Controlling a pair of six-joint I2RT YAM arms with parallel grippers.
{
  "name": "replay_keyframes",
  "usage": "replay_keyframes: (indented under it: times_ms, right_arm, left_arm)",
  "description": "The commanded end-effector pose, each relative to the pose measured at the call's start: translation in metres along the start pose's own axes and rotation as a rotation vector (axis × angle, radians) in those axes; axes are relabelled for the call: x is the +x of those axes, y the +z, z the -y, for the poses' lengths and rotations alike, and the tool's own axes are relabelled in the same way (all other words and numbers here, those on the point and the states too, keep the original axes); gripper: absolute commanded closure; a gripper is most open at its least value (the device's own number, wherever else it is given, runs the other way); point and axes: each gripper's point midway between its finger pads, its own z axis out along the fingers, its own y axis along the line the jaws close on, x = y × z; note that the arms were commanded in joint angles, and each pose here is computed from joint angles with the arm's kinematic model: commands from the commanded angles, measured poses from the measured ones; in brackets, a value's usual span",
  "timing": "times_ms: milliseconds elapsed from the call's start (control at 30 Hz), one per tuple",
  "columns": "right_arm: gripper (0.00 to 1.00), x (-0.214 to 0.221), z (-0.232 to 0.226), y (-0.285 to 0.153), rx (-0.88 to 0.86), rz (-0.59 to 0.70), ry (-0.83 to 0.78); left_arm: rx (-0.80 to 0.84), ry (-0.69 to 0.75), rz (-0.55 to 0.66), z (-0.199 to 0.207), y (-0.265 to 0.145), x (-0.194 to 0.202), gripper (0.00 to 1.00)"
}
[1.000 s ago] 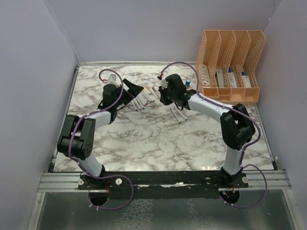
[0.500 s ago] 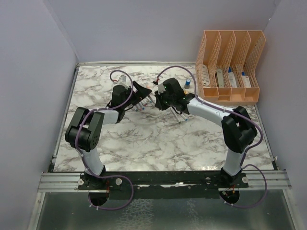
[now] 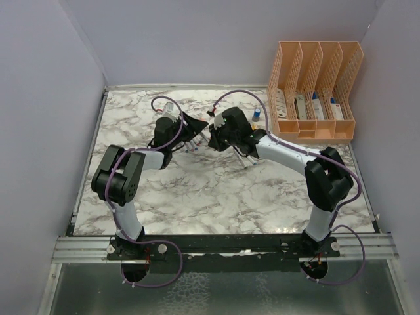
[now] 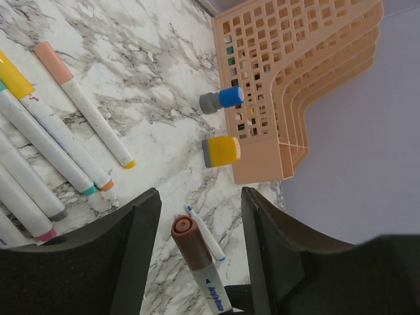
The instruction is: Open the pen caps
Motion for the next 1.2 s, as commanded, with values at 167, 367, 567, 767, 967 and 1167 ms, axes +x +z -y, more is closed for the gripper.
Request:
replay_keyframes:
  times_ms: [167, 367, 567, 767, 967, 1167]
  right_arm:
    - [0.99, -0.019, -0.011, -0.006, -0.034, 0.061, -0.009]
    - [0.99, -0.021, -0.009, -0.006, -0.024, 0.069, -0.008]
    - [0.88, -0.026, -0.007, -0.009, -0.008, 0.083, -0.004]
    - [0.53, -0.029, -0.005, -0.008, 0.002, 0.086, -0.003]
    - [0.52, -0.031, -0.003, -0.001, 0.012, 0.08, -0.007]
    - [0.54, -0.036, -0.001, 0.003, 0.021, 0.087, -0.009]
  left_arm:
    - [0.086, -0.07, -0.007, 0.02, 0.002, 0.0, 0.62]
    - [0.098, -0.074, -0.011, 0.021, 0.002, 0.001, 0.86]
    - [0.101, -0.079, -0.018, 0.021, 0.002, 0.003, 1.0]
    - [0.117, -0.075, -0.025, 0.027, 0.002, 0.005, 1.0]
    - [0.138, -0.067, -0.037, 0.037, 0.002, 0.01, 1.0]
    - [0.159, -0.06, -0.053, 0.048, 0.004, 0.018, 1.0]
